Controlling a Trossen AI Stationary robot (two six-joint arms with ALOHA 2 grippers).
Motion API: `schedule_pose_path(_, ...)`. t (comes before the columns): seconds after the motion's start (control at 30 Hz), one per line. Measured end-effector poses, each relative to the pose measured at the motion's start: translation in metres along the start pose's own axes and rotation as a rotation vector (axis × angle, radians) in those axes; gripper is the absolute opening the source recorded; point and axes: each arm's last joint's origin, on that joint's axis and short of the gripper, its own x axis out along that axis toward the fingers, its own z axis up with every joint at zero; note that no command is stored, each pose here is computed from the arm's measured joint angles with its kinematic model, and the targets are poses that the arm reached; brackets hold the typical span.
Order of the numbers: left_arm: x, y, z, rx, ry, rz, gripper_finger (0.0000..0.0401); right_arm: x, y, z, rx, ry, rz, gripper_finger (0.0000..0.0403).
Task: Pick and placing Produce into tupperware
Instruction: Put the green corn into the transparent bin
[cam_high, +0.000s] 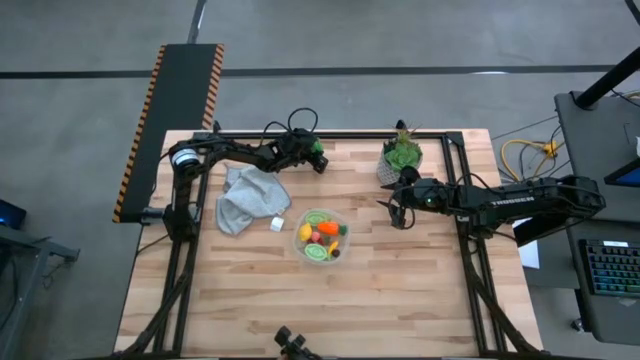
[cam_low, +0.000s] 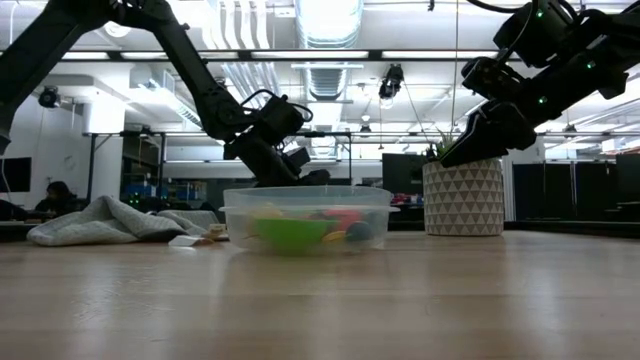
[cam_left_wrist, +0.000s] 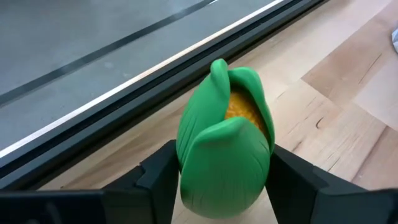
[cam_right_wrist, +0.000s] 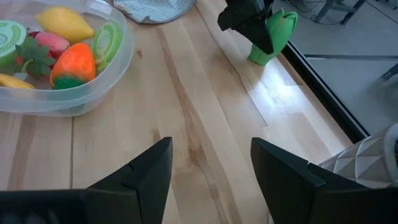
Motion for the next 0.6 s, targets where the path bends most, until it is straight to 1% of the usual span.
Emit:
schedule_pose_path(0.2,0.000,0.000,0.000,-0.002,0.000,0.000,0.0177,0.000,0.000,0.000,-0.004,0.000,0.000,0.0210)
schedule_pose_path(0.33,-0.004,-0.001,0.004,-0.036,-0.003,-0.037,0.0177,0.000,0.000,0.000,-0.006,0.000,0.000,0.0210)
schedule_pose_path(0.5,-0.014,-0.006,0.013,-0.009,-0.020,-0.051,0.0177,0.000,0.000,0.000,-0.007,0.000,0.000,0.0210)
schedule_pose_path(0.6,-0.027,-0.014,0.020,0.006,-0.031,-0.087,0.0177,0.000,0.000,0.000,-0.007,0.000,-0.001,0.0210)
